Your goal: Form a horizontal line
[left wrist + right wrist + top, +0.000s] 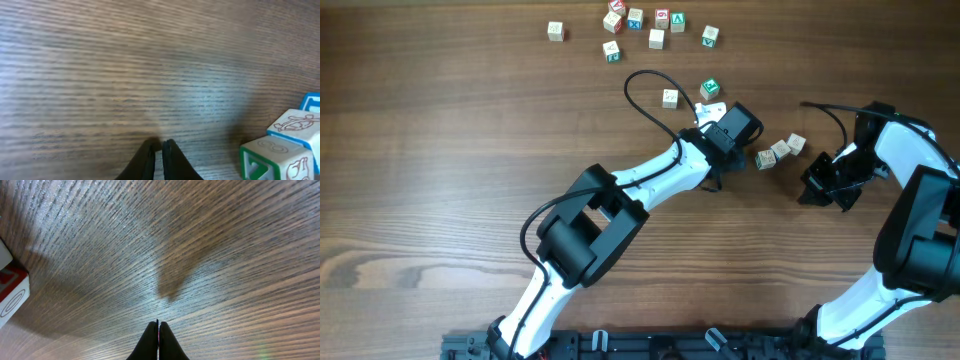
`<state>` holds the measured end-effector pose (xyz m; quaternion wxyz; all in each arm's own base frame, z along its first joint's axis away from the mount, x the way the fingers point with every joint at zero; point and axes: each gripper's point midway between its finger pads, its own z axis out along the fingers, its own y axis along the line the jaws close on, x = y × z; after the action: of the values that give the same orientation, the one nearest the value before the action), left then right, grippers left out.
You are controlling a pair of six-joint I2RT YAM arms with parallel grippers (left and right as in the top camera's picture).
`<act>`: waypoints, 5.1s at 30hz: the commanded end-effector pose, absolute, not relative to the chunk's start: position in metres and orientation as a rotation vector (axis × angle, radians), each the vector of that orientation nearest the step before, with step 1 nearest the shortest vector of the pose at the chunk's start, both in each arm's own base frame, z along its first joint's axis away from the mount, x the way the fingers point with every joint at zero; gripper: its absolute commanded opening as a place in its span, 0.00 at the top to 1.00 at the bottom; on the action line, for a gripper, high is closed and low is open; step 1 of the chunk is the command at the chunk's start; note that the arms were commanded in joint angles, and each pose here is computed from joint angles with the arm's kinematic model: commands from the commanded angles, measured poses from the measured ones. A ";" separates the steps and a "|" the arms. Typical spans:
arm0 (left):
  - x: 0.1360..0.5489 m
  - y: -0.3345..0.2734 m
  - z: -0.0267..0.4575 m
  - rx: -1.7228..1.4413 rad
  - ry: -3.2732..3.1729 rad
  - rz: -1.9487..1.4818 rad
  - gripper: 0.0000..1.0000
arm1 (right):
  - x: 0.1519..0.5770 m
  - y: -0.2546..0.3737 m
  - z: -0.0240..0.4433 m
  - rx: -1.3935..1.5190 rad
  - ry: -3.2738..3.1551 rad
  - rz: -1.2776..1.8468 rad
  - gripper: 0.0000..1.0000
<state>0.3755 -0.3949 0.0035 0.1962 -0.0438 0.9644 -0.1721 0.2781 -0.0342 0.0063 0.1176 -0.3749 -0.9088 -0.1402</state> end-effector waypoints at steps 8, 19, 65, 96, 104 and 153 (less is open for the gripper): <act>0.358 -0.405 -0.037 -0.187 2.819 -0.633 0.96 | 0.287 -0.033 0.001 -1.097 -2.680 -0.440 0.96; 0.355 -0.407 -0.020 -0.148 2.819 -0.658 0.96 | 0.341 -0.050 -0.003 -1.127 -2.916 -0.503 0.96; 0.377 -0.350 -0.025 -0.374 2.886 -0.545 0.96 | 0.429 -0.096 0.010 -1.119 -3.273 0.181 0.96; 0.377 -0.348 -0.026 -0.377 2.883 -0.529 0.96 | 0.432 -0.061 0.008 -0.832 -3.317 -0.134 0.96; 0.377 -0.348 -0.026 -0.377 2.883 -0.528 0.96 | 0.436 -0.062 0.009 -0.833 -3.337 -0.130 0.96; 0.378 -0.348 -0.026 -0.378 2.881 -0.524 0.96 | 0.432 -0.104 0.013 -1.235 -3.251 0.118 0.96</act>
<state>0.3822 -0.3722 0.0011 0.1022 -0.1097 0.9630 -0.2242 0.4439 -0.0532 0.0107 -0.1614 -0.2616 -0.9483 -0.0785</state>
